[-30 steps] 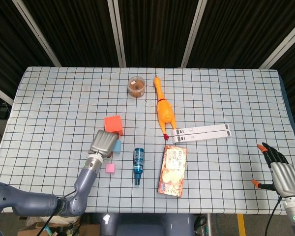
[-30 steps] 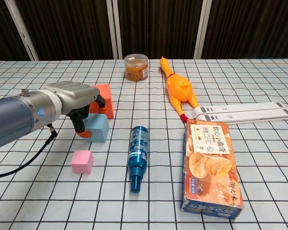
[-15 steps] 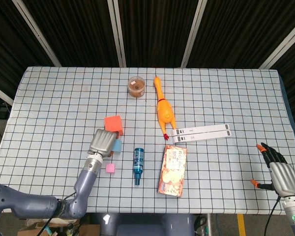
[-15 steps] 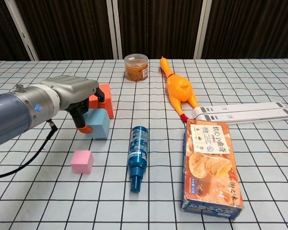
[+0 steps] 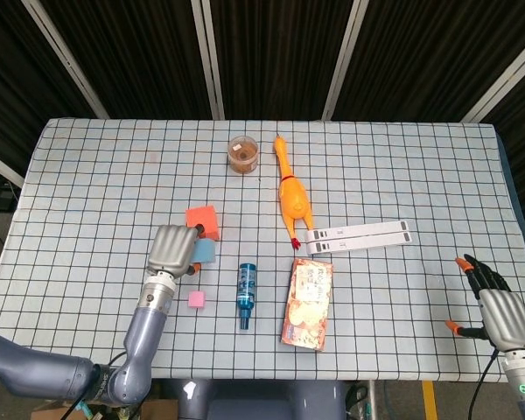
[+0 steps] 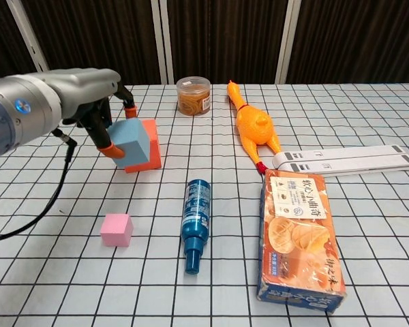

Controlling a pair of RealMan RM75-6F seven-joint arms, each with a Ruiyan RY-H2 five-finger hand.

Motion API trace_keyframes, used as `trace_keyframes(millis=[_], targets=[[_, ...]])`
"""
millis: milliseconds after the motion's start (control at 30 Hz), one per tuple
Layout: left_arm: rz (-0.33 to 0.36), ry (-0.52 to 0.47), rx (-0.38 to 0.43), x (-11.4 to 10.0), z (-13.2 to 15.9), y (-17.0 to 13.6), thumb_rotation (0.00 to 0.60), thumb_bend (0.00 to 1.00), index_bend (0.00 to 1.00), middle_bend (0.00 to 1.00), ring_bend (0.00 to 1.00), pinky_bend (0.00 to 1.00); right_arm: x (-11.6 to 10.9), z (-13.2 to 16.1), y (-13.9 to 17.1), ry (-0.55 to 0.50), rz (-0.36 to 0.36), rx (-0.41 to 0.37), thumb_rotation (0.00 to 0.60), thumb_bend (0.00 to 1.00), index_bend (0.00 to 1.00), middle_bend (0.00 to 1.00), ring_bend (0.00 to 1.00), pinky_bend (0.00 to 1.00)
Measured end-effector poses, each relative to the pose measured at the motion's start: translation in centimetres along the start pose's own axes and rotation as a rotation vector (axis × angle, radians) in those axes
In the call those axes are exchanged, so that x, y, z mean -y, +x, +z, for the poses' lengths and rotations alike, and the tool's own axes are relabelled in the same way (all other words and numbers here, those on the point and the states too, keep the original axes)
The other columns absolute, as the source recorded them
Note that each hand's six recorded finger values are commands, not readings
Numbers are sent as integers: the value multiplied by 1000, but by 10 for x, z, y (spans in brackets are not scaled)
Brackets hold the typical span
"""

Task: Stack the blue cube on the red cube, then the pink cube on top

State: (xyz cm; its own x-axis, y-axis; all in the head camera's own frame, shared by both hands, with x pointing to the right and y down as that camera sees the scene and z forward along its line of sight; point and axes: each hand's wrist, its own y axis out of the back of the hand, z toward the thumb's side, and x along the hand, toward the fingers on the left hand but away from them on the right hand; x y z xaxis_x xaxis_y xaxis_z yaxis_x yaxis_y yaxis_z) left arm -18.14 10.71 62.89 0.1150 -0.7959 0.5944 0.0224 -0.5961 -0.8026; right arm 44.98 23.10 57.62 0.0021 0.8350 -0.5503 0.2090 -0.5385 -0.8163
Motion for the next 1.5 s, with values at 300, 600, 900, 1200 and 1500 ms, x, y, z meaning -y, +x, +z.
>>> trace_keyframes(millis=[300, 600, 900, 1200, 1500], targets=[[61, -57, -117, -23, -13, 9, 600, 391, 498, 974, 829, 834, 2, 1, -1, 3, 8, -4, 600, 41, 64, 36, 70, 127], [61, -81, -124, -32, -12, 19, 600, 391, 512, 972, 827, 834, 3, 0, -1, 3, 10, 0, 600, 40, 64, 36, 70, 127], [29, -3, -134, -37, -15, 26, 600, 391, 514, 968, 826, 833, 4, 0, -1, 1, 19, -2, 600, 41, 64, 36, 70, 127], [-17, 10, -156, -44, -21, 32, 600, 394, 507, 958, 820, 823, 5, 0, -1, 2, 32, 0, 600, 41, 64, 36, 70, 127], [-71, -18, -143, -46, -24, 45, 600, 396, 510, 957, 819, 820, 7, 0, -2, 6, 41, 5, 600, 40, 69, 36, 70, 127]])
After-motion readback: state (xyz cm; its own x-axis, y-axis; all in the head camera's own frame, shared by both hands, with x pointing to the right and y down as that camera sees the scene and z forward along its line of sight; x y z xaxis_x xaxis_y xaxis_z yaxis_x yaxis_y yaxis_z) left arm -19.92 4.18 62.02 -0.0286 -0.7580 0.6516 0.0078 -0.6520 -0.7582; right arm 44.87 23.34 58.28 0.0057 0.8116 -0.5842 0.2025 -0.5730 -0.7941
